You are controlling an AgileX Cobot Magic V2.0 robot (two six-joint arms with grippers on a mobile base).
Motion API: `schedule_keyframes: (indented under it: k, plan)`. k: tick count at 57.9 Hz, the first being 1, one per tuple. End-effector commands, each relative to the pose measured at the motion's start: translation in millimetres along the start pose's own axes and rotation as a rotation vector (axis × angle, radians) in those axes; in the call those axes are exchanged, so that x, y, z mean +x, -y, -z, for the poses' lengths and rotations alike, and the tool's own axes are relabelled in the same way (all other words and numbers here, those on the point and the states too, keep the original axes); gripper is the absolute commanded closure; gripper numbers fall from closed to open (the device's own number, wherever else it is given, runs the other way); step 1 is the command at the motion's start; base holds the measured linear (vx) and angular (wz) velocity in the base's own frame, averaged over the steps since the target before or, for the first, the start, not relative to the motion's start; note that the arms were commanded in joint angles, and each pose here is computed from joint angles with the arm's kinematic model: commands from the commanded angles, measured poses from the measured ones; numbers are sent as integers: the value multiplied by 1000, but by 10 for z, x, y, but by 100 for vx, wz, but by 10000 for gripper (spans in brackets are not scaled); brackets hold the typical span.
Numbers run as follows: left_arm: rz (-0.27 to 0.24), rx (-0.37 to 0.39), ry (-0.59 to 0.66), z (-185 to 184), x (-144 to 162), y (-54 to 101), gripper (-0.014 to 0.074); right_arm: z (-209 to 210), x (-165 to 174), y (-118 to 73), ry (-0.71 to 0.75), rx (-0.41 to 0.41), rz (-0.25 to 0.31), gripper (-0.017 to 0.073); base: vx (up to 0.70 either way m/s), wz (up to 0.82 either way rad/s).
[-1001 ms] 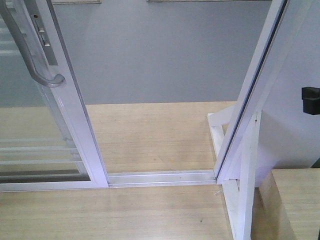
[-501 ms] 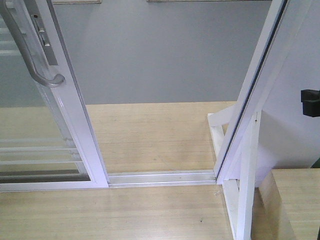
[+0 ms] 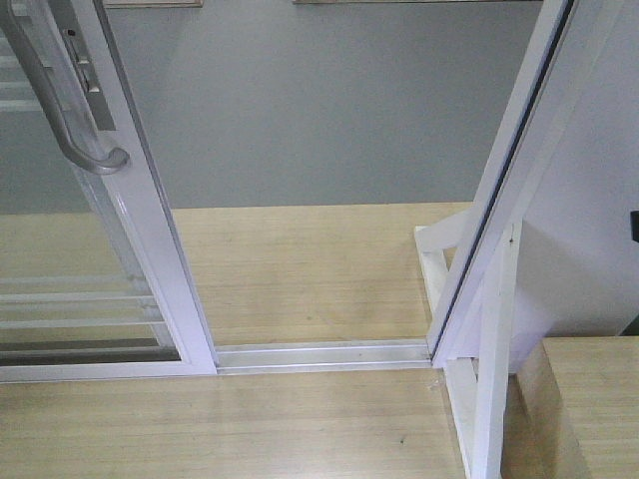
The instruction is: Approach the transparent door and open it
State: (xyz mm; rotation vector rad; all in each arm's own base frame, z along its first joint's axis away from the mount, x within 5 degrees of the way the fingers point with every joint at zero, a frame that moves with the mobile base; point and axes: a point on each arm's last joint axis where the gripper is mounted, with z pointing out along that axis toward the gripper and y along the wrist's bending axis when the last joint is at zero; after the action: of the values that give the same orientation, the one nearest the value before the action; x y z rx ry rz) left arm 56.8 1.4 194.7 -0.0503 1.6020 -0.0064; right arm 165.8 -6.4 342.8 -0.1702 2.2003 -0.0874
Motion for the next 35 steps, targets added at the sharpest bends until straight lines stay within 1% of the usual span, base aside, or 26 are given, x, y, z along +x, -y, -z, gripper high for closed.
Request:
schedule_keyframes:
  k: [1, 3, 4, 5, 10, 12, 14, 20, 29, 35]
  plan:
    - [13, 10, 79, 5, -25, 4, 601, 281, -83, 61, 132, 86, -41, 452, 0, 0]
    - [13, 10, 79, 5, -25, 4, 601, 375, -34, 54, 159, 96, -94, 524, 0, 0]
    - [13, 10, 79, 5, -25, 4, 601, 399, -9, 49, 169, 97, -113, 536, 0, 0]
    - [13, 10, 79, 5, -25, 4, 601, 429, 30, 43, 188, 100, -138, 567, 0, 0]
    - [13, 10, 79, 5, -25, 4, 601, 457, 269, 3, 254, 109, -211, 572, 0, 0]
    - [13, 10, 79, 5, -25, 4, 601, 449, 376, -18, 286, 110, -223, 572, 0, 0]
    - [13, 10, 79, 5, -25, 4, 600, 436, 485, -40, 320, 109, -234, 571, 0, 0]
    - [13, 10, 79, 5, -25, 4, 600, 395, 796, -113, 439, 101, -240, 571, 0, 0]
    - [13, 10, 79, 5, -25, 4, 600, 281, 1204, -201, 669, 102, -227, 571, 0, 0]
    - [13, 10, 79, 5, -25, 4, 600, 188, 1438, -245, 756, 98, -238, 569, 0, 0]
